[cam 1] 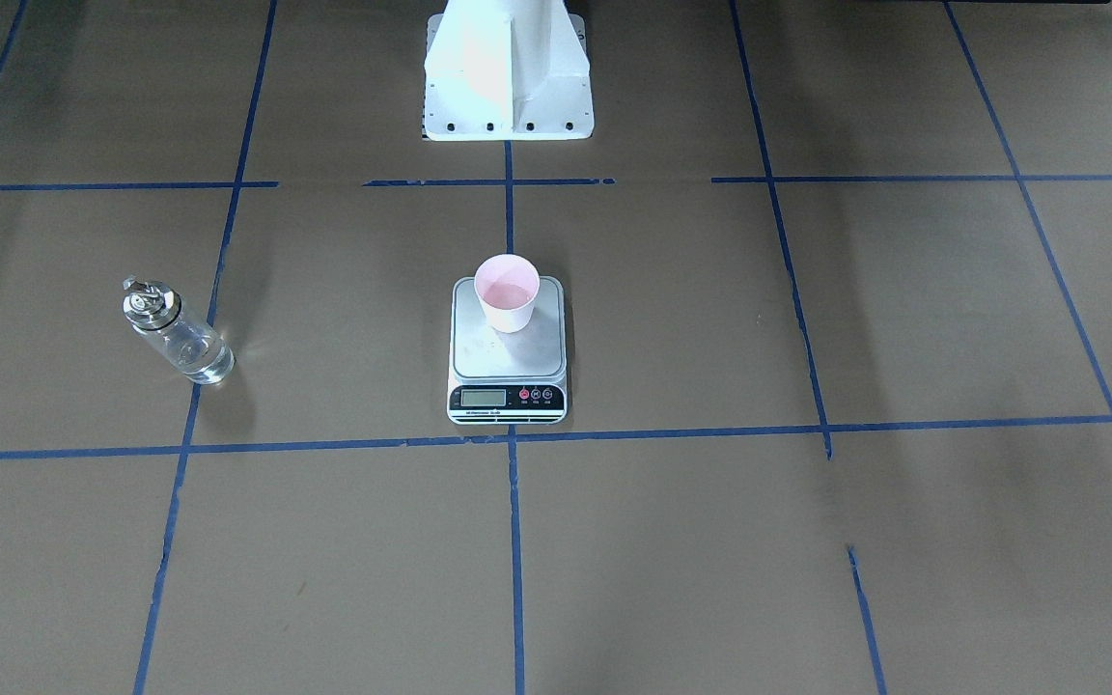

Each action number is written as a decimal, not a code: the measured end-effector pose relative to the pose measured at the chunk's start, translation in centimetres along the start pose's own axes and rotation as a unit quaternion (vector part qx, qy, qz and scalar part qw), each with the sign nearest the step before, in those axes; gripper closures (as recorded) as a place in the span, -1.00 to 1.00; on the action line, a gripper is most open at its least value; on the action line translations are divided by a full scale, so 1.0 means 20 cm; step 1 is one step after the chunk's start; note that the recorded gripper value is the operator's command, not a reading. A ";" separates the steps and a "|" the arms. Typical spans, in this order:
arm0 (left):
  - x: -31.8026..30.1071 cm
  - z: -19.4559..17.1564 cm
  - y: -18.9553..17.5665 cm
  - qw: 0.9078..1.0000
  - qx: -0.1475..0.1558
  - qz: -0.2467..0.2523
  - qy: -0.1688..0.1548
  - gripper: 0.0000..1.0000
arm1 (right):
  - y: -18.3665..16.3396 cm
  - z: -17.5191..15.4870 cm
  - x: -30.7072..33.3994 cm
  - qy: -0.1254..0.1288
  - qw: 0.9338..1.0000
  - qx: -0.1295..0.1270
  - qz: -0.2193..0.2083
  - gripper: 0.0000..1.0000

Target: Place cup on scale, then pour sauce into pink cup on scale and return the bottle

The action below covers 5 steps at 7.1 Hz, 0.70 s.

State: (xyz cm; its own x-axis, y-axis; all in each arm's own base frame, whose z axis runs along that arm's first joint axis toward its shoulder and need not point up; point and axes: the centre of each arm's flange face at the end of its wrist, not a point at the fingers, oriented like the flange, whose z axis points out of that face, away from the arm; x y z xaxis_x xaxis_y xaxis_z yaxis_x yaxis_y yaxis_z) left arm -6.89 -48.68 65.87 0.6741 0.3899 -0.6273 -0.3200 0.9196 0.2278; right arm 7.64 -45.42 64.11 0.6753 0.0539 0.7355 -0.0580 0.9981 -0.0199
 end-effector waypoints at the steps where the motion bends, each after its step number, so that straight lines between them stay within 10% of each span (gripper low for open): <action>1: 0.00 -0.01 0.00 1.000 0.010 -0.005 -0.005 -1.00 | 0.00 -0.01 0.00 0.000 1.000 0.002 0.000 -1.00; 5: -0.01 0.01 0.05 0.999 0.019 -0.032 -0.008 -1.00 | 0.00 -0.02 0.00 0.004 1.000 0.004 0.000 -1.00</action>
State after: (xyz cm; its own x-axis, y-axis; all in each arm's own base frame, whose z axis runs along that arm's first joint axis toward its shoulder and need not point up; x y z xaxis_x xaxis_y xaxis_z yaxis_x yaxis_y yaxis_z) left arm -7.22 -47.80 66.34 0.7028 0.3313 -0.6296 -0.2510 0.9435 0.2163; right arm 7.92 -45.48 63.91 0.6805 0.0551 0.7306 -0.0640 0.9978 -0.0157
